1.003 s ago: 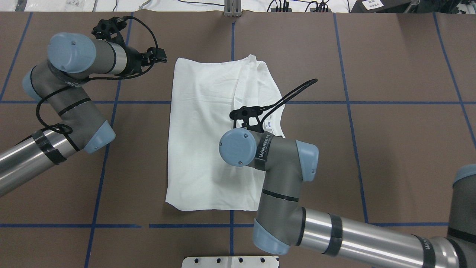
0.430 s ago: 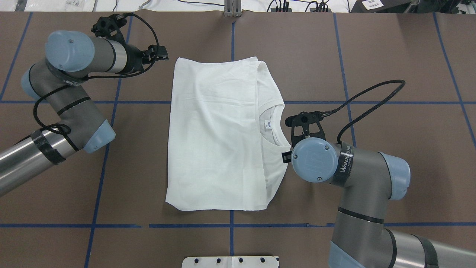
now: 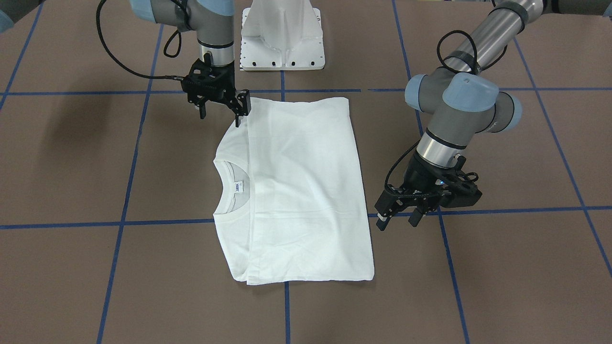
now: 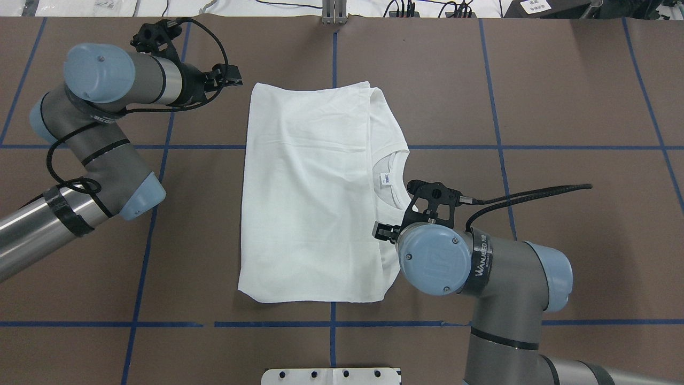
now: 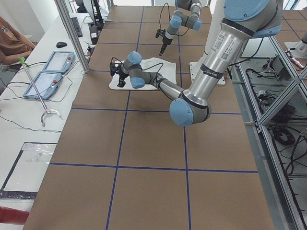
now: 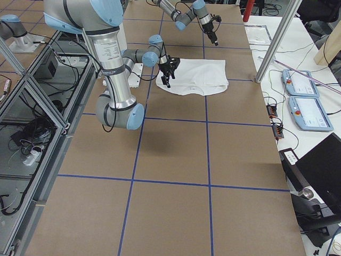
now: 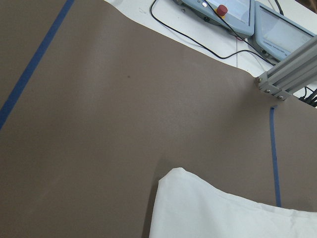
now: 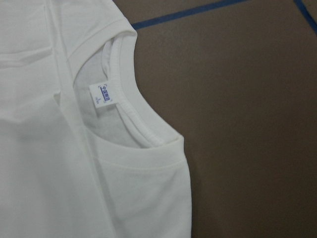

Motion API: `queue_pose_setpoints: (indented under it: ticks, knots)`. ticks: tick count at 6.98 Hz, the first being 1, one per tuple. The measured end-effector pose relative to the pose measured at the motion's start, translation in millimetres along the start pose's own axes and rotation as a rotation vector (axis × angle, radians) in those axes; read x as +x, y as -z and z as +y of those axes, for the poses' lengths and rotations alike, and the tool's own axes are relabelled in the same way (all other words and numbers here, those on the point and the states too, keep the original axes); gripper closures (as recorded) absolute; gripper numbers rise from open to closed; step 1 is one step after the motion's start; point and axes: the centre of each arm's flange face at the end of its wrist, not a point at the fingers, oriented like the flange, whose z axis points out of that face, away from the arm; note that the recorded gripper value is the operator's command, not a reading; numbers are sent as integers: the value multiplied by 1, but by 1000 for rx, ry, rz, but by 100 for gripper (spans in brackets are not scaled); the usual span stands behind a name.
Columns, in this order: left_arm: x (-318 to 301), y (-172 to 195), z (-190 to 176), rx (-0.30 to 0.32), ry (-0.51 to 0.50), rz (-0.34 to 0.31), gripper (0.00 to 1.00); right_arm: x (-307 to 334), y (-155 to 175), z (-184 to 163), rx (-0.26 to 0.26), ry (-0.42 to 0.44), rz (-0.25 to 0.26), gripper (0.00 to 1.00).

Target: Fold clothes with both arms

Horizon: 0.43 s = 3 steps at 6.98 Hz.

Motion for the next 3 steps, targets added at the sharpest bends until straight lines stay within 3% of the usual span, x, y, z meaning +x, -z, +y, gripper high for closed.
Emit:
queue_pose_setpoints:
  ticks: [1,3]
  knots:
    - [0,0,0,0,1,1,0,-4,4,25,-36,-136,-47,0]
    - [0,1,0,0,2,1,0,-1,5,61,-75,-408,-66,1]
